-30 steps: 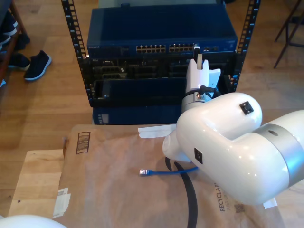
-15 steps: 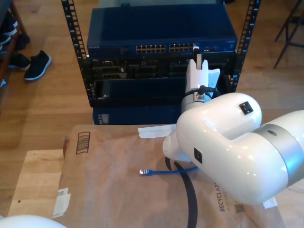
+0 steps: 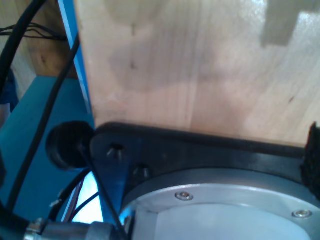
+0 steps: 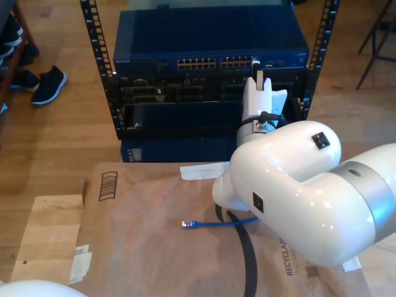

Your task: Grab the cable and plug it in

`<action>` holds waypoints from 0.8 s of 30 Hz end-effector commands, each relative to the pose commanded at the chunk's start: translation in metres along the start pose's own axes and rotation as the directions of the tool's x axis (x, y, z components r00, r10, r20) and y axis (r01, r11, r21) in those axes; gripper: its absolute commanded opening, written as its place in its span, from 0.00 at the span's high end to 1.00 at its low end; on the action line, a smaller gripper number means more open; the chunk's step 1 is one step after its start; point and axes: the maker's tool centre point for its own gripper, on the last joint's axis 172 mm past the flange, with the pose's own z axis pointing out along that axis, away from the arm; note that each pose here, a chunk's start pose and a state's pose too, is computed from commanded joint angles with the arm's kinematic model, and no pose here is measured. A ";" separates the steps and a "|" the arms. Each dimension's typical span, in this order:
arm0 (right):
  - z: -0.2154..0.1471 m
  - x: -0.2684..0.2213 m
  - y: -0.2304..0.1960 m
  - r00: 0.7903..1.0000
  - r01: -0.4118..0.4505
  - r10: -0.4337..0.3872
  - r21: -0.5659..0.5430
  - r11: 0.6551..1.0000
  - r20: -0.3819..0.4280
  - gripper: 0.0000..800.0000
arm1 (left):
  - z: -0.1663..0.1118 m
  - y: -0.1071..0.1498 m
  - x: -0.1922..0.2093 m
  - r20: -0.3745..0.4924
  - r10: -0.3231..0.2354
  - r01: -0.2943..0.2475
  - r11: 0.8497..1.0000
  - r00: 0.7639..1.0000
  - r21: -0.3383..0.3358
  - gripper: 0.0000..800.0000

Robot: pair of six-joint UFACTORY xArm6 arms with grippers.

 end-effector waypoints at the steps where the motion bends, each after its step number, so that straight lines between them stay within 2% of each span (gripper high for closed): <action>1: 0.000 0.000 0.000 1.000 0.000 0.000 0.000 1.000 0.000 1.00 | 0.000 0.000 0.000 0.000 0.000 0.000 1.000 1.000 0.000 0.00; 24: 0.001 0.000 -0.001 1.000 -0.002 0.002 0.004 1.000 -0.001 1.00 | 0.000 0.000 0.000 0.000 0.000 0.000 1.000 1.000 0.000 0.00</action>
